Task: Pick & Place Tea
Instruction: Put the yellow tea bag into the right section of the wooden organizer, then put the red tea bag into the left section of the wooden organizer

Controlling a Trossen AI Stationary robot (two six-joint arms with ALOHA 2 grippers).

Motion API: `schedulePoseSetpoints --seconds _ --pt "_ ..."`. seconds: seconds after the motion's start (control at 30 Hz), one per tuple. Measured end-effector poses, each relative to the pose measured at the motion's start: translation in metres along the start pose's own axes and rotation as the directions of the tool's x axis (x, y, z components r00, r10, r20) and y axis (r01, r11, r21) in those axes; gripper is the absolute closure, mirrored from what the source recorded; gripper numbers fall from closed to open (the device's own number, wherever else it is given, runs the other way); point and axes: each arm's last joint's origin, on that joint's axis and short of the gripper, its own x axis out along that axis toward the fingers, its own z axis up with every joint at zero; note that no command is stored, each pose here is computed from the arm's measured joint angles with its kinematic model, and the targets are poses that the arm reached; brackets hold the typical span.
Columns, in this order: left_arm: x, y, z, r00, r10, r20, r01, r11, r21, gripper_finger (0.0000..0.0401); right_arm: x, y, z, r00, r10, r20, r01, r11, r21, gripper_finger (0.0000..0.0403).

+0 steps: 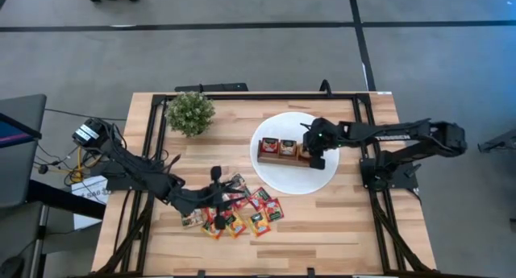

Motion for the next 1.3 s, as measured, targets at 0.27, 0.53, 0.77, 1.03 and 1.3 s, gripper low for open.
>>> schedulePoseSetpoints --seconds 0.27,0.53,0.77,1.03,1.3 --pt "0.0 0.001 0.002 0.999 0.042 0.017 -0.042 0.999 -0.01 0.0335 -0.034 -0.003 0.019 0.953 -0.299 -0.043 0.299 0.954 -0.002 0.0197" --pt "-0.004 -0.002 -0.003 0.997 0.081 -0.016 -0.08 0.997 0.015 0.0335 -0.059 0.075 0.048 0.962 -0.106 0.253 0.101 0.994 0.033 0.0226" --pt "-0.011 -0.007 -0.016 0.99 0.083 -0.111 -0.094 0.991 -0.099 0.0335 -0.053 0.168 0.05 0.916 0.127 0.38 -0.119 0.992 -0.045 0.0279" --pt "-0.017 0.001 -0.044 0.932 0.105 -0.346 -0.218 0.927 -0.307 0.0321 -0.015 0.244 0.035 0.863 0.259 0.434 -0.24 0.966 -0.099 0.0311" --pt "0.001 0.01 -0.061 0.866 -0.022 -0.499 -0.227 0.872 -0.433 0.0252 0.023 0.258 0.019 0.894 0.276 0.354 -0.274 0.96 -0.056 0.0312"
